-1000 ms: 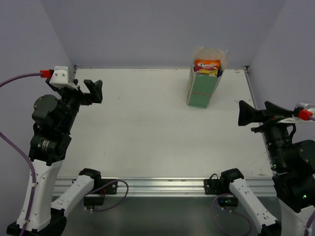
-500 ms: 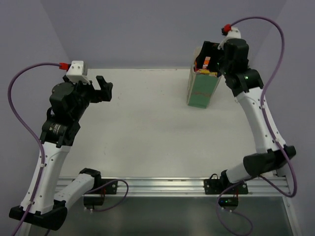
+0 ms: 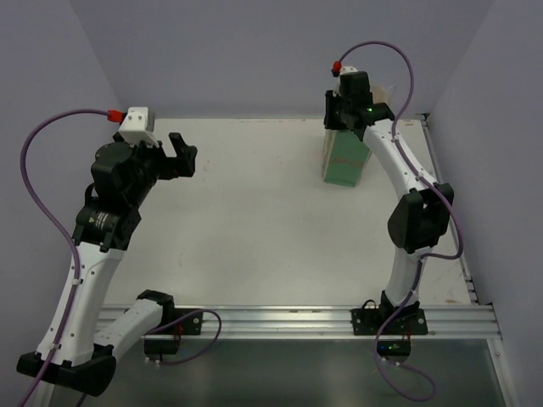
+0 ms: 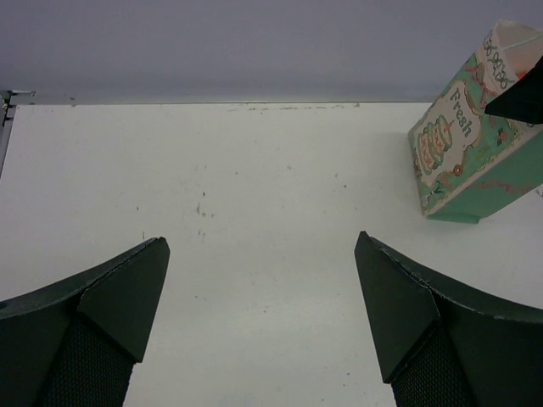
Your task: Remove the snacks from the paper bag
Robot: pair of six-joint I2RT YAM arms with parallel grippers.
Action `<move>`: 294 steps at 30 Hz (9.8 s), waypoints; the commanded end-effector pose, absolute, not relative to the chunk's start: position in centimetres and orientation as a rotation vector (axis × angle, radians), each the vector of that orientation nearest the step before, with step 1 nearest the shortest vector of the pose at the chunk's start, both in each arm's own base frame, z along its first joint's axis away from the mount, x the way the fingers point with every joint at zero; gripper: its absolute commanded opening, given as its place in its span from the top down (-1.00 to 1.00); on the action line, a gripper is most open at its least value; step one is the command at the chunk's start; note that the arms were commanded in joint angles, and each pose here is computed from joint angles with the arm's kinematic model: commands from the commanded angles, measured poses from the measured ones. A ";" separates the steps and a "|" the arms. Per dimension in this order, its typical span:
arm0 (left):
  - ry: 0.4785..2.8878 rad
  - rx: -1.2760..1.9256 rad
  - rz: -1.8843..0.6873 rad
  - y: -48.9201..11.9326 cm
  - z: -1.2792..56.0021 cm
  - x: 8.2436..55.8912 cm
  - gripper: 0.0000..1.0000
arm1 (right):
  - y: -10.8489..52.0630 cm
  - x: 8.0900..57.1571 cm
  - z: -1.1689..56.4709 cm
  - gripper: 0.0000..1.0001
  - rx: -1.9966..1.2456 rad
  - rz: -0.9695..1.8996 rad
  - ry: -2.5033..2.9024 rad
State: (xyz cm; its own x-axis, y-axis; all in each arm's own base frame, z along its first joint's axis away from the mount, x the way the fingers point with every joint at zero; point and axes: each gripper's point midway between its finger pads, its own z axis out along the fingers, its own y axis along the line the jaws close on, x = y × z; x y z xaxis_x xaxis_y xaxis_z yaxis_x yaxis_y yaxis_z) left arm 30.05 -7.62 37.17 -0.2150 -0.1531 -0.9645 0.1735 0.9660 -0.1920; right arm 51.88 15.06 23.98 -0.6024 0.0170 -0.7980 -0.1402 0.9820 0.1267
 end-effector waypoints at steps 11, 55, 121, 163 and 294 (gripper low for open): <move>1.782 0.022 -0.369 -8.7 36.9 29.8 -1.00 | 26.7 39.7 27.2 1.00 -0.504 0.302 2.064; 2.197 -0.221 -0.678 -18.0 27.2 30.8 -0.65 | 24.1 21.1 39.4 -0.98 -0.444 0.504 1.840; 1.810 0.691 -0.448 -21.1 33.0 39.6 1.00 | 36.3 29.8 25.1 -0.72 -0.671 0.712 1.906; 1.912 0.520 -0.200 -18.3 31.9 42.6 1.00 | 23.4 31.1 40.7 1.00 -0.413 0.381 1.454; 1.767 0.827 -0.242 -21.6 34.3 41.1 1.00 | 38.5 34.2 27.2 1.00 -0.936 0.624 1.590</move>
